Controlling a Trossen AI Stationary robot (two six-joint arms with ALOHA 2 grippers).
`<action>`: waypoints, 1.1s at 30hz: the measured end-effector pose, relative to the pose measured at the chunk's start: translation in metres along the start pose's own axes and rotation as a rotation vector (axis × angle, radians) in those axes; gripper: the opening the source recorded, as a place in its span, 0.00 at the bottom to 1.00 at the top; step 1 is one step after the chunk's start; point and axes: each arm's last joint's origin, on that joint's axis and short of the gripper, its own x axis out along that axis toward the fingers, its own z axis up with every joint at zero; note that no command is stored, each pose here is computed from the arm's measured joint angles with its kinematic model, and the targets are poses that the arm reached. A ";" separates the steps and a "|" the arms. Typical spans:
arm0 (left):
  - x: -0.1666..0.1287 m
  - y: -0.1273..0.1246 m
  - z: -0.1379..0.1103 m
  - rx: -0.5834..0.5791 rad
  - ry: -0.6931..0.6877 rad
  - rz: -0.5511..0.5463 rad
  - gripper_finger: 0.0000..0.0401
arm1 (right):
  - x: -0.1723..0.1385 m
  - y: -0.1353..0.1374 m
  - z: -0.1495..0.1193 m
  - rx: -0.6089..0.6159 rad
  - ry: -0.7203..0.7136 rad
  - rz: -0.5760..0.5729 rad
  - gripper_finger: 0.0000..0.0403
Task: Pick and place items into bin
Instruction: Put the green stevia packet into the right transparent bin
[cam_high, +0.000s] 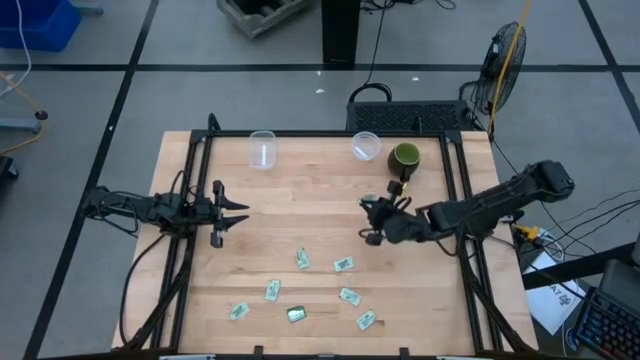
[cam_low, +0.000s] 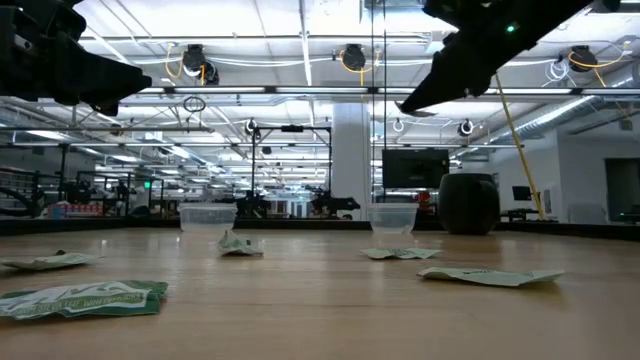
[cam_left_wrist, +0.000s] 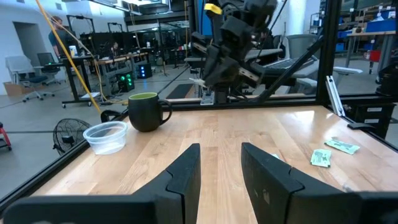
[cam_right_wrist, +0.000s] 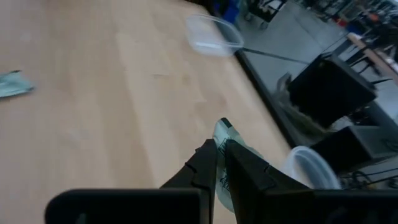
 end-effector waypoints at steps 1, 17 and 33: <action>0.000 0.000 0.000 0.000 0.000 0.000 0.30 | 0.003 -0.003 0.000 -0.007 0.003 -0.012 0.06; 0.000 0.000 0.000 0.000 0.000 0.000 0.30 | 0.046 -0.064 0.011 -0.004 -0.027 -0.189 0.06; 0.000 0.000 0.000 0.000 0.000 0.000 0.30 | 0.080 -0.137 -0.004 0.141 -0.051 -0.183 0.06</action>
